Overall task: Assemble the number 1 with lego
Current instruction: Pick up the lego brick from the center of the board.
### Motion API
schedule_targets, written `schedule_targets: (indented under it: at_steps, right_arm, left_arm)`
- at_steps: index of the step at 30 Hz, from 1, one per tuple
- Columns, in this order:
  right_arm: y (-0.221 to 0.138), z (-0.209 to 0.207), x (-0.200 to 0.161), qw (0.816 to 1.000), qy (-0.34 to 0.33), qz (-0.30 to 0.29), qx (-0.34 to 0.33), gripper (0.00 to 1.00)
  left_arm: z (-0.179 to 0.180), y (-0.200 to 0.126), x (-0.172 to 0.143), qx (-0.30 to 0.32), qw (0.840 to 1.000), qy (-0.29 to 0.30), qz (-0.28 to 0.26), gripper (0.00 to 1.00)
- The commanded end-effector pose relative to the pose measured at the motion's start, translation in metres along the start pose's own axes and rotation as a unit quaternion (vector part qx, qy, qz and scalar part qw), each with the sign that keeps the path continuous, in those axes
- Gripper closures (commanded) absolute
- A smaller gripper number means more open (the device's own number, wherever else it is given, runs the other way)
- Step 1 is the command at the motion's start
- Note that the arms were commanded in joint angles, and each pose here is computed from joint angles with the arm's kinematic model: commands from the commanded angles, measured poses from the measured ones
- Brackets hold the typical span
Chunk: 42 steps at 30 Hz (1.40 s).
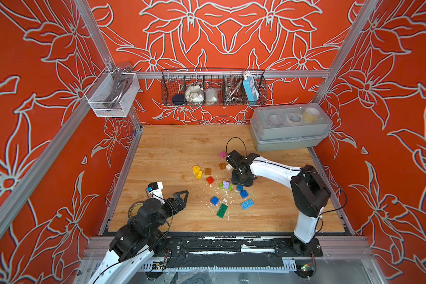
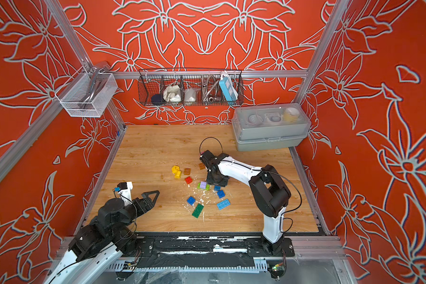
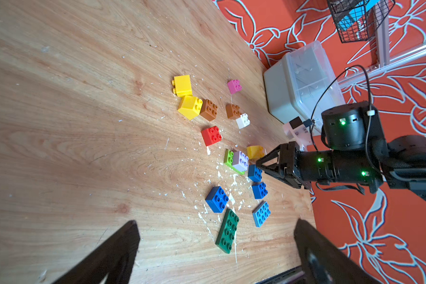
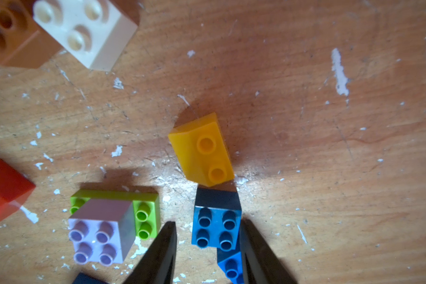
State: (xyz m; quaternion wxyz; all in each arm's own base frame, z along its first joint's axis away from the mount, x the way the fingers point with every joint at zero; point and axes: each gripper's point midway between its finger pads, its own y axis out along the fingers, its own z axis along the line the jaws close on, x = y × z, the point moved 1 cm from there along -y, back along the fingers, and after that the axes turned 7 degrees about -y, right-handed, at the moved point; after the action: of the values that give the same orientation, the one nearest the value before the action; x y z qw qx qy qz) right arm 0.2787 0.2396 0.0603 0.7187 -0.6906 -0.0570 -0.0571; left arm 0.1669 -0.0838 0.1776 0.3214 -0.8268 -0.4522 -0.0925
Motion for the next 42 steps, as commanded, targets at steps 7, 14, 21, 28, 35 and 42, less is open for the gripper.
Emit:
schedule_targets:
  at_steps: [7, 14, 21, 28, 35, 42]
  right_arm:
    - [0.016, -0.006, -0.013, 1.0, 0.012, 0.015, 0.006, 0.54]
    - [0.02, -0.009, -0.015, 1.0, 0.013, 0.016, 0.007, 0.53]
    - [0.021, -0.009, -0.014, 1.0, 0.013, 0.019, 0.009, 0.63]
    - [0.009, -0.012, -0.012, 1.0, 0.01, 0.018, -0.002, 0.79]
    - [-0.015, -0.001, -0.006, 1.0, -0.007, 0.007, -0.012, 0.8]
    - [-0.033, 0.022, 0.001, 1.0, -0.019, -0.006, -0.017, 0.8]
  left_arm:
    - [-0.025, 0.004, -0.006, -0.058, 0.997, 0.041, 0.027, 0.02]
    - [-0.025, 0.003, -0.007, -0.06, 0.997, 0.041, 0.027, 0.02]
    - [-0.02, 0.005, -0.005, -0.046, 0.998, 0.035, 0.023, 0.02]
    - [-0.017, 0.005, -0.004, -0.04, 0.999, 0.029, 0.018, 0.02]
    - [-0.015, 0.008, -0.005, -0.027, 0.999, 0.028, 0.022, 0.02]
    - [-0.014, 0.01, -0.006, -0.017, 0.999, 0.028, 0.028, 0.02]
